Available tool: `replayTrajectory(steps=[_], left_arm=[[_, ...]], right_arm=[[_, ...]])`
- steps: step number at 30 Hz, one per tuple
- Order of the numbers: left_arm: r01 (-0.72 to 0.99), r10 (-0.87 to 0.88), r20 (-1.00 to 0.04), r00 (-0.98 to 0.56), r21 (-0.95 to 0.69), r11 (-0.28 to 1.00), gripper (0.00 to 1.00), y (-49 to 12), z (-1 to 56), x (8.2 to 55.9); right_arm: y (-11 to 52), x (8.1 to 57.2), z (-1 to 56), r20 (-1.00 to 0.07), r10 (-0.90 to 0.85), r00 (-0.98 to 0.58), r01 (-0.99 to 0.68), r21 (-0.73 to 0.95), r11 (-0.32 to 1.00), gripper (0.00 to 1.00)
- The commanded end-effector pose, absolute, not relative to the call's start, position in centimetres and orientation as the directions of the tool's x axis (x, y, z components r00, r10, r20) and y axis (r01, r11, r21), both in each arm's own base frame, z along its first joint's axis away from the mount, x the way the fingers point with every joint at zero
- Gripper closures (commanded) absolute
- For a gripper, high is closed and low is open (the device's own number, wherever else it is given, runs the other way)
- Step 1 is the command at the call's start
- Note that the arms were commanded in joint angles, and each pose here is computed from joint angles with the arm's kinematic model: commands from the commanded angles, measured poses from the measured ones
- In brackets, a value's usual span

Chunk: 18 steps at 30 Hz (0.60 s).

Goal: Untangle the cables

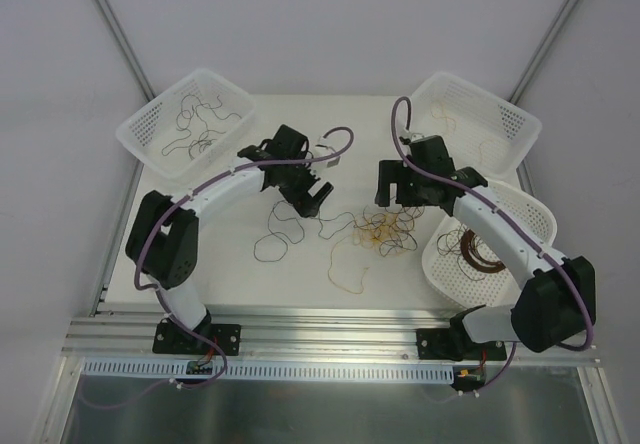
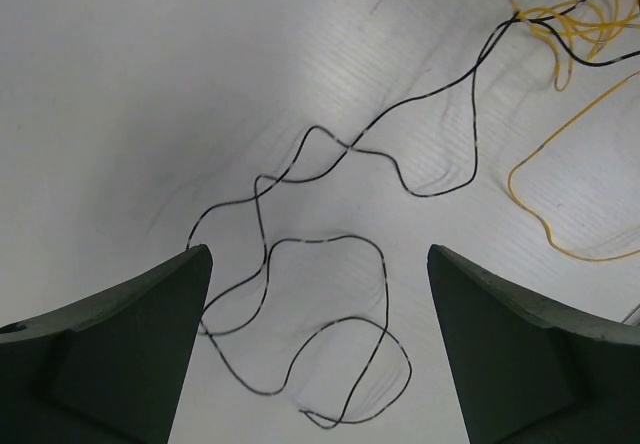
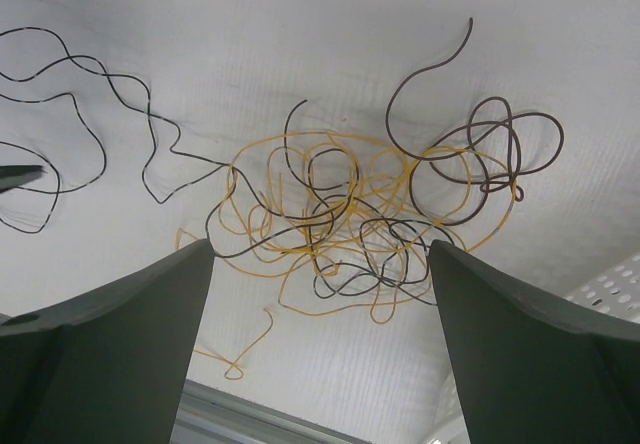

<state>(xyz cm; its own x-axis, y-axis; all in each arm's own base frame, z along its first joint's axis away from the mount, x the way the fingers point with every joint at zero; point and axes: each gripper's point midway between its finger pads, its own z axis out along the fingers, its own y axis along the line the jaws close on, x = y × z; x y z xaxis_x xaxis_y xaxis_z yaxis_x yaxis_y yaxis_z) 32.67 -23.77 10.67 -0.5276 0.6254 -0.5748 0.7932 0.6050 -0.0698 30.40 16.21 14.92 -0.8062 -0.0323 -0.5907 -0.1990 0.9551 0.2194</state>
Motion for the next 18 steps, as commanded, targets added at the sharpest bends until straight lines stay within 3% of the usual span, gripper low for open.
replayTrajectory(steps=[1,10,18], left_arm=[[0.902,0.68,-0.646,-0.348,-0.033,0.43,0.09,-28.0,11.7,33.1],[0.975,0.758,-0.622,-0.194,-0.033,0.222,0.09,-31.2,8.3,30.7],[0.978,0.771,-0.604,-0.202,-0.08,0.194,0.16,-32.7,6.1,30.6]], right_arm=[[15.8,29.7,16.2,-0.62,-0.012,-0.785,-0.193,0.226,0.955,0.06],[15.2,28.6,16.1,-0.617,0.002,-0.787,-0.179,0.23,0.957,0.05],[14.8,28.0,15.9,-0.606,0.009,-0.796,-0.163,0.228,0.96,0.05]])
